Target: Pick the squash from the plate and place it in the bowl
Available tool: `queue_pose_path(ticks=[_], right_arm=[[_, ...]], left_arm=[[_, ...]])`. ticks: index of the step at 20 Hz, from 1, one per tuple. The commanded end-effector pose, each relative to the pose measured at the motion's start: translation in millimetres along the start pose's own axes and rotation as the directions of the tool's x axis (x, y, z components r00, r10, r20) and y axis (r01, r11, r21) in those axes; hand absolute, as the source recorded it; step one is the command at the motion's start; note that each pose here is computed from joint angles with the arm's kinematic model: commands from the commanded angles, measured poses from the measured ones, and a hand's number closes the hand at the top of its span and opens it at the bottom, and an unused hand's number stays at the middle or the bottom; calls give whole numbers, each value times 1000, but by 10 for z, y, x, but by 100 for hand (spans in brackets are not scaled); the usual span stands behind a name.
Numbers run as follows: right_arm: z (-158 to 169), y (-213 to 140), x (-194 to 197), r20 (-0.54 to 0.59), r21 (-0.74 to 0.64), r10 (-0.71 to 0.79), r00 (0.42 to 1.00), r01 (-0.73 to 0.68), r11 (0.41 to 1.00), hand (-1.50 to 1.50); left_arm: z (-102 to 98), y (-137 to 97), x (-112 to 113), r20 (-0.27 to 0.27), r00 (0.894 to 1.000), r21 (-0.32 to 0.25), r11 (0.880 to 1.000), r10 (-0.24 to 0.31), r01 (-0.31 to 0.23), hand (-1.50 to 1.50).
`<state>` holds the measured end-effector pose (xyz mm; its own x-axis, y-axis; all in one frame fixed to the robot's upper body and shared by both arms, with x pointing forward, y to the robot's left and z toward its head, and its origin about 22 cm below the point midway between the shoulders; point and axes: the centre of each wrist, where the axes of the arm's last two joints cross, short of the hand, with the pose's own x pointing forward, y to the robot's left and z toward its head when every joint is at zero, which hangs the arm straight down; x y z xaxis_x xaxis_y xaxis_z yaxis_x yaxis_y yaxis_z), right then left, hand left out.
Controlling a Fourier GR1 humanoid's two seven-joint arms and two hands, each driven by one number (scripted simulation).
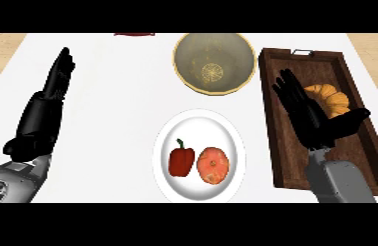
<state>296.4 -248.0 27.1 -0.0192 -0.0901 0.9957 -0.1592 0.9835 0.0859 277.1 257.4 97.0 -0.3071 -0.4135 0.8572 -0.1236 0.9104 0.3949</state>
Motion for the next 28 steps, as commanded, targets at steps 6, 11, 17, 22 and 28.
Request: queue_pose_path(ticks=[6,11,17,22,28], right_arm=[[-320,302,61,54,609,-237,970,155,777,150],[-123,-319,-491,211,299,-107,972,40,953,-150],[-220,-605,-77,365,491,114,924,-295,820,-150],[-377,-477,349,376,549,332,865,-496,673,-150],[-561,-23,685,421,593,541,728,-672,442,-150]], left_arm=[[-76,84,-111,-140,990,61,998,14,-6,0],[-36,3,-363,-236,970,41,998,57,-48,0],[-68,-72,-231,-231,971,37,998,57,-50,0],[3,14,-316,-247,967,59,997,59,-46,0],[-85,-87,-332,-267,962,39,998,57,-49,0]])
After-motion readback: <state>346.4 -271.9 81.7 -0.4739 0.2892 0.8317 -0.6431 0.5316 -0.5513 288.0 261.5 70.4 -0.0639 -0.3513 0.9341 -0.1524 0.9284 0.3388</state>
